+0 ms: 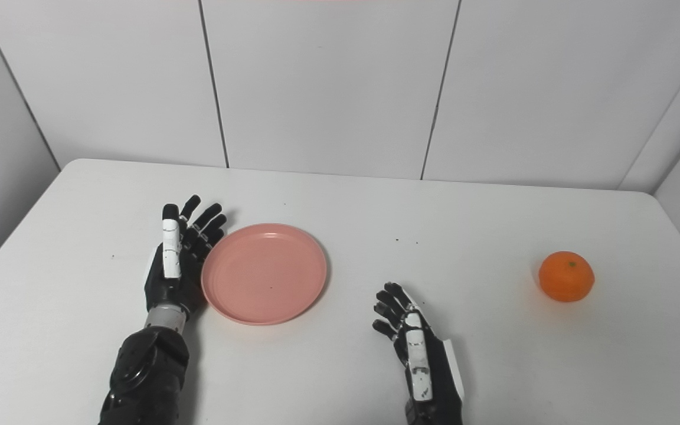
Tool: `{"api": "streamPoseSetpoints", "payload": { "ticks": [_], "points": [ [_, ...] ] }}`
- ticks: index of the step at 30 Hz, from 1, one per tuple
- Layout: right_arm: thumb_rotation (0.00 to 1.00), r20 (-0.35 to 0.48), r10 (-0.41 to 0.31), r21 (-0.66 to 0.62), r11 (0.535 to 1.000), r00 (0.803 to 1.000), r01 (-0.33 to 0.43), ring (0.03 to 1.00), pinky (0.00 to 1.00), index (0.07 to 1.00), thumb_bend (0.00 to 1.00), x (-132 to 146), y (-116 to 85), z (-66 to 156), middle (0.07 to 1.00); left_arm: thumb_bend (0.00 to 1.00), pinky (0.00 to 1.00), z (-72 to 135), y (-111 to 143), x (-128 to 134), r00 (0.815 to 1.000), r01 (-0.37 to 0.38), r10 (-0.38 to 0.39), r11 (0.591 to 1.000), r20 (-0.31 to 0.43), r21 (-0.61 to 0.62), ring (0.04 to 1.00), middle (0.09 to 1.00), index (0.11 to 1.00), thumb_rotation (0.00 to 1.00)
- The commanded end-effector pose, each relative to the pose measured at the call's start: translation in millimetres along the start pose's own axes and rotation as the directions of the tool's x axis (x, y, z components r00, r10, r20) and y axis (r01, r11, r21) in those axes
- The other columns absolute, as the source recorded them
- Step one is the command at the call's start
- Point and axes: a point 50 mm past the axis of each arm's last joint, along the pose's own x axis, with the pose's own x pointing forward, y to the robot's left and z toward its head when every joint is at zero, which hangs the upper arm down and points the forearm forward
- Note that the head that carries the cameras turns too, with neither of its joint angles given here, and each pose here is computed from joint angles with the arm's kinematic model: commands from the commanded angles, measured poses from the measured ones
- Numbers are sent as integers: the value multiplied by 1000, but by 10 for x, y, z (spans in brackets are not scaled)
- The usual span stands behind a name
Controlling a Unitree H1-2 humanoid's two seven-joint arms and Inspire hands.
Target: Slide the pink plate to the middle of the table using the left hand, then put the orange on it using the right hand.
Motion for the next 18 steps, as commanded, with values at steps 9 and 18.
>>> {"api": "streamPoseSetpoints", "payload": {
  "ticks": [9,18],
  "points": [
    [1000,-56,-12,26,1000,998,13,864,872,847,841,-15,210,-104,848,944,916,-384,31,-132,990,-47,46,999,-134,-5,829,824,946,808],
    [1000,-53,-9,25,1000,999,10,870,883,849,829,-3,227,-110,851,936,845,-450,-59,-148,992,10,-4,999,-123,50,819,799,955,818]
  ]
}}
